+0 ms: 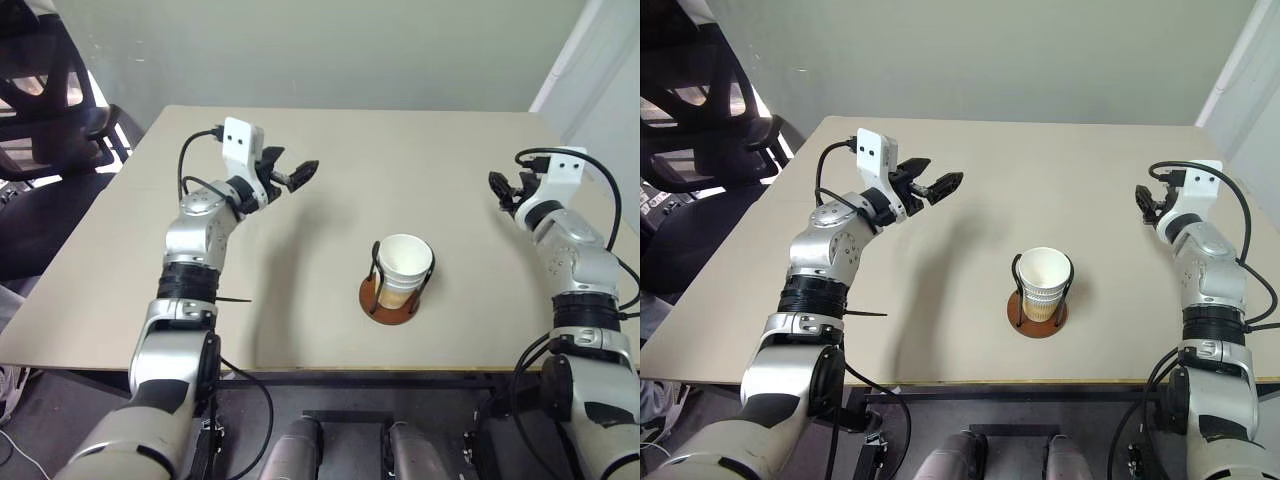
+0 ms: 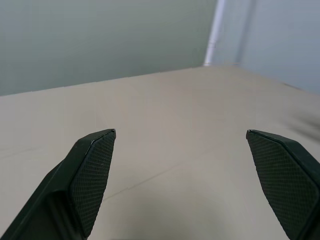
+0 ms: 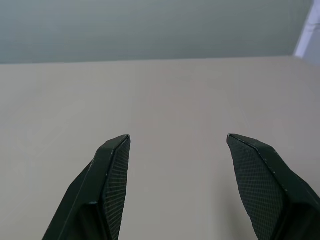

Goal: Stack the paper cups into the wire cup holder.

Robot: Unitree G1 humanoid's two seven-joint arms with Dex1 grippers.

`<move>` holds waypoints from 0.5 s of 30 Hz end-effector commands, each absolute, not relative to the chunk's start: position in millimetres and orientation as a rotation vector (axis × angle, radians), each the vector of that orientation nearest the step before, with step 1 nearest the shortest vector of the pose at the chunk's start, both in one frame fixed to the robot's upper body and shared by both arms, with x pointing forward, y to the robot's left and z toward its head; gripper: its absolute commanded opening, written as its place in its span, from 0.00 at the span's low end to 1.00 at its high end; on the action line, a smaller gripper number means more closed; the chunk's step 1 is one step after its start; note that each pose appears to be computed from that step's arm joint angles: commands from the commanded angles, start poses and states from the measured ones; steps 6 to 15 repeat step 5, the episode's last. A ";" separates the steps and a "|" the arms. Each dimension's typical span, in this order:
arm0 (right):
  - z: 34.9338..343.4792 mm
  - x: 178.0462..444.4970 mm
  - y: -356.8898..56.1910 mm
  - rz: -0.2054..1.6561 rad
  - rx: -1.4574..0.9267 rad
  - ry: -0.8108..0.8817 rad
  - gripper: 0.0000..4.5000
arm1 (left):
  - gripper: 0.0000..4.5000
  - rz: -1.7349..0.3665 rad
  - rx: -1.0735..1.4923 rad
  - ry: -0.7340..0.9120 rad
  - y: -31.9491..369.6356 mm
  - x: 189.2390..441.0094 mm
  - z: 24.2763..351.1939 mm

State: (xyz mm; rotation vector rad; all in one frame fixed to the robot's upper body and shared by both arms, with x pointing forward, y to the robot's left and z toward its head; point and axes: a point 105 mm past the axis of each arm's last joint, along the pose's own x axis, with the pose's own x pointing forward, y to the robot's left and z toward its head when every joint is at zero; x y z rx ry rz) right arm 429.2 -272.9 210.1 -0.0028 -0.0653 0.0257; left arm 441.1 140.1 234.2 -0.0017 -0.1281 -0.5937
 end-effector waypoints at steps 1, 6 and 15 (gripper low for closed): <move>240.1 426.5 -281.2 -0.007 -0.015 -0.142 0.68 | 1.00 -0.583 0.030 -0.250 136.8 438.3 272.5; 245.3 425.0 -281.2 -0.009 -0.050 -0.150 0.68 | 1.00 -0.558 0.034 -0.305 135.0 438.4 288.5; 245.3 425.0 -281.2 -0.009 -0.050 -0.150 0.68 | 1.00 -0.558 0.034 -0.305 135.0 438.4 288.5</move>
